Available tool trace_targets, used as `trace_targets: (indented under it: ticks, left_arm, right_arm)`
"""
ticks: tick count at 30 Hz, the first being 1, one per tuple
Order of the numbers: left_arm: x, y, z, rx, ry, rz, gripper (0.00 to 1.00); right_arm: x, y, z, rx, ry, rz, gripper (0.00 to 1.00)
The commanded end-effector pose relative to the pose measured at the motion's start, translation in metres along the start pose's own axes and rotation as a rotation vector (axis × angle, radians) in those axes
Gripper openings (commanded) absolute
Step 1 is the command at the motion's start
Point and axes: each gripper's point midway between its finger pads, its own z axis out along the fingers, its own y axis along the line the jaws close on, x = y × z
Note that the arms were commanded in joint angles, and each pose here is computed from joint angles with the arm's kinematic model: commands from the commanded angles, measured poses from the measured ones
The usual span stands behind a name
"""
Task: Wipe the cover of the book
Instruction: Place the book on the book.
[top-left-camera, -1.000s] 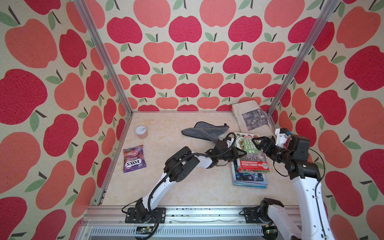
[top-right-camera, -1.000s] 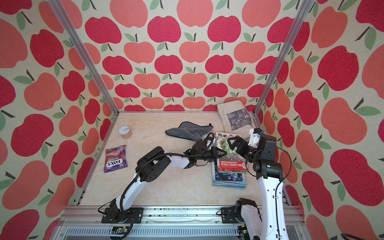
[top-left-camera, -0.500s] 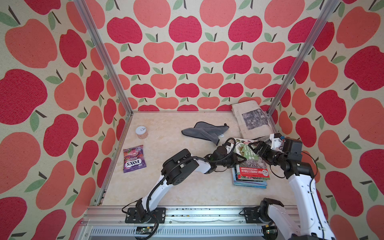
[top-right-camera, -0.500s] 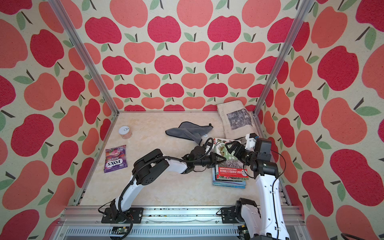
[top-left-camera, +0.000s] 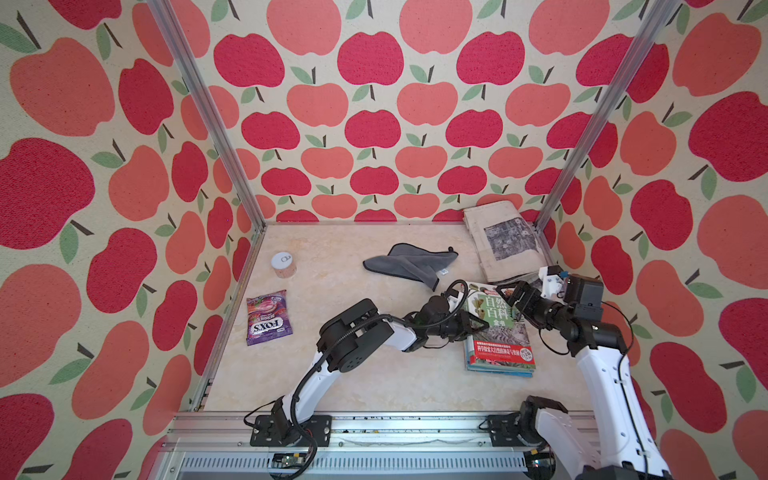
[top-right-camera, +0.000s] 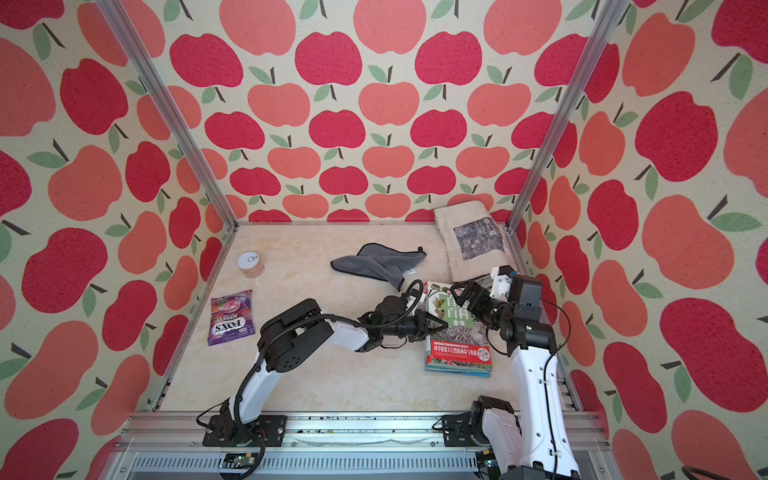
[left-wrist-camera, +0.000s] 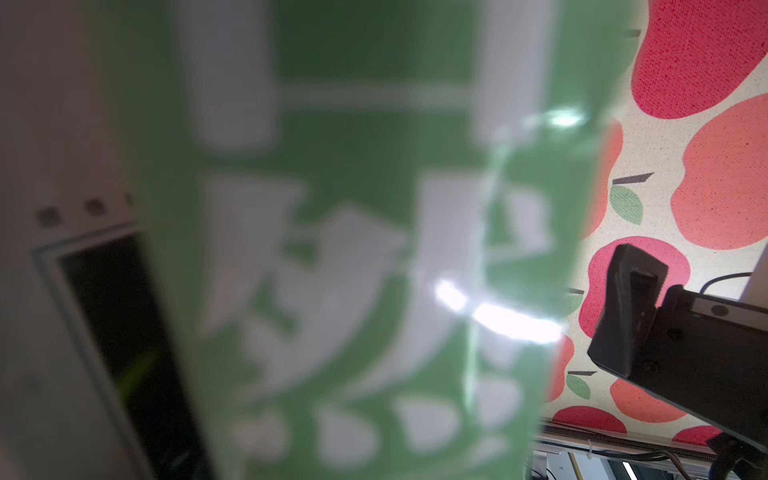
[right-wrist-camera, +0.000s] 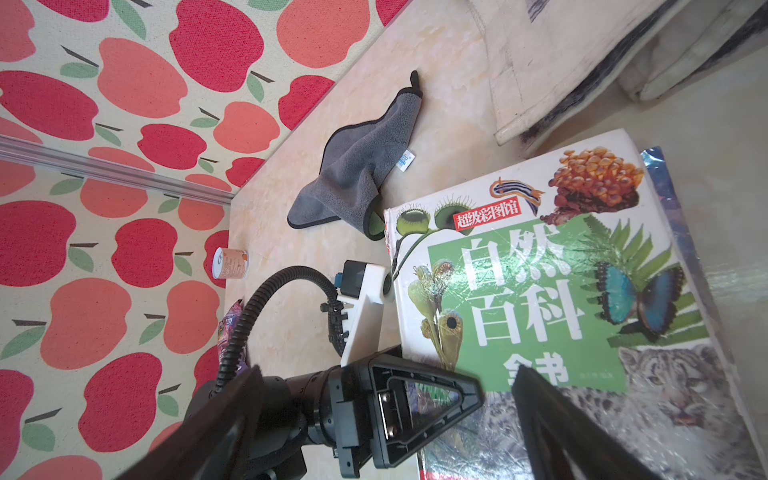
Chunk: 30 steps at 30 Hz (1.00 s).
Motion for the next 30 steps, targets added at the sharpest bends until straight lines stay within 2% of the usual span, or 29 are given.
trace_targets:
  ticks: [1,3,4,5,13,18,26,30]
  left_arm:
    - [-0.002,-0.084,-0.010,0.186,-0.002,0.166,0.27]
    - [-0.001,-0.078,-0.008,0.150,0.016,0.156,0.54]
    - [0.000,-0.075,-0.008,0.131,0.025,0.154,0.81]
    - [0.001,-0.072,-0.008,0.106,0.036,0.156,1.00]
    - [0.015,-0.050,-0.034,-0.181,0.097,0.178,0.99]
    - [0.017,-0.032,-0.060,-0.396,0.126,0.251,0.99]
    - [0.003,-0.001,-0.053,-0.537,0.198,0.254,0.99]
    - [-0.003,-0.006,-0.048,-0.543,0.205,0.274,0.99]
  right_arm:
    - [0.006,-0.003,0.006,-0.003,0.028,-0.009,0.98]
    - [0.008,-0.003,0.008,0.003,0.041,-0.017,0.98]
    - [0.009,-0.003,0.009,0.009,0.045,-0.021,0.98]
    - [0.009,-0.003,0.008,0.010,0.047,-0.025,0.98]
    - [0.010,-0.001,0.007,0.059,0.050,-0.079,0.98]
    - [0.016,-0.001,0.019,0.058,0.063,-0.086,0.98]
    - [0.010,0.000,0.014,0.092,0.052,-0.108,0.98]
    - [0.010,-0.001,0.009,0.104,0.042,-0.126,0.98]
